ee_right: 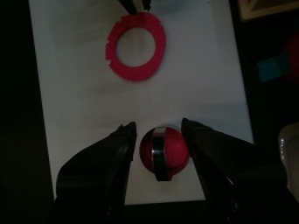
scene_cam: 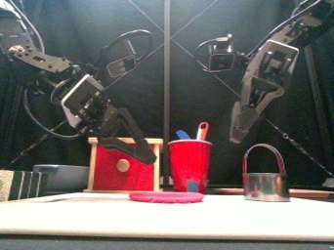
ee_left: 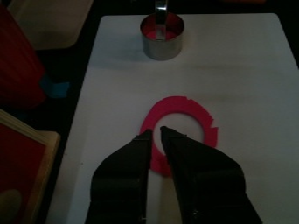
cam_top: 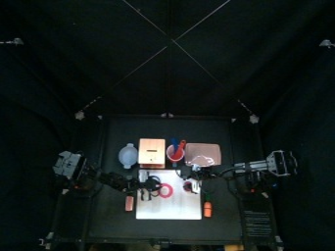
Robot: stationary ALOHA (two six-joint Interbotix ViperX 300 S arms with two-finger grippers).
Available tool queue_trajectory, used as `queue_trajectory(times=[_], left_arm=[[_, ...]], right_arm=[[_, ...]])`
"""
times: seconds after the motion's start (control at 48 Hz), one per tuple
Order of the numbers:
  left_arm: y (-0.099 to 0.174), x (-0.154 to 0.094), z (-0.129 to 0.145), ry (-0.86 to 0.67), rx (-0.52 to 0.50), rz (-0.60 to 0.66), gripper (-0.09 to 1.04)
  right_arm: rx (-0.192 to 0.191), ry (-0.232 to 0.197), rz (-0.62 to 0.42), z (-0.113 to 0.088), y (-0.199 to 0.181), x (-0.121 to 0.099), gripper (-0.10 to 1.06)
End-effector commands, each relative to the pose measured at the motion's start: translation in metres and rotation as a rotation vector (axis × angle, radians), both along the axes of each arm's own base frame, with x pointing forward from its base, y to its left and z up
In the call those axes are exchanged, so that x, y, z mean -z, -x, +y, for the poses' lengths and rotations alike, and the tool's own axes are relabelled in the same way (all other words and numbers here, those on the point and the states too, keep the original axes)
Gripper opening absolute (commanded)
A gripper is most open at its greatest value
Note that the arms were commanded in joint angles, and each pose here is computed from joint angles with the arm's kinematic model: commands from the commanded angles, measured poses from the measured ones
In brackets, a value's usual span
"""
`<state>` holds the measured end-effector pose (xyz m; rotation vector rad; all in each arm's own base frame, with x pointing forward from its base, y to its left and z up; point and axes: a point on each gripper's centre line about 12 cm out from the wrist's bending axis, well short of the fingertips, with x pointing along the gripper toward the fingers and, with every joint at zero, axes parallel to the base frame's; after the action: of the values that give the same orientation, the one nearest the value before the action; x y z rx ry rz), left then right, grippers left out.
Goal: Get the cutter from the drawer then cut the dough then place the extra dough in the bowl
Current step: Place the extra dough in the bowl
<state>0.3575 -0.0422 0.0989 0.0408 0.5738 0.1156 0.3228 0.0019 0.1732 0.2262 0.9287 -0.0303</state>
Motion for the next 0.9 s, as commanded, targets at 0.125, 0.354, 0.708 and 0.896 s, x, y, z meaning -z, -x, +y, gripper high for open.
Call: queue_trajectory(times=[0.125, 0.354, 0.708, 0.896], left_arm=[[-0.015, -0.001, 0.008, -0.018, 0.003, -0.012, 0.83], [-0.022, 0.004, 0.015, 0.006, 0.005, 0.042, 0.85], [-0.023, 0.027, 0.017, 0.057, 0.014, 0.174, 0.8], [-0.021, 0.033, 0.011, 0.07, 0.043, 0.221, 0.71]], right_arm=[[0.007, 0.001, -0.021, -0.003, -0.012, -0.005, 0.82], [0.005, 0.002, 0.0, -0.002, -0.017, 0.002, 0.82], [0.002, 0.003, -0.004, -0.002, -0.018, 0.001, 0.82], [0.0, 0.003, 0.005, -0.002, -0.017, 0.002, 0.82]])
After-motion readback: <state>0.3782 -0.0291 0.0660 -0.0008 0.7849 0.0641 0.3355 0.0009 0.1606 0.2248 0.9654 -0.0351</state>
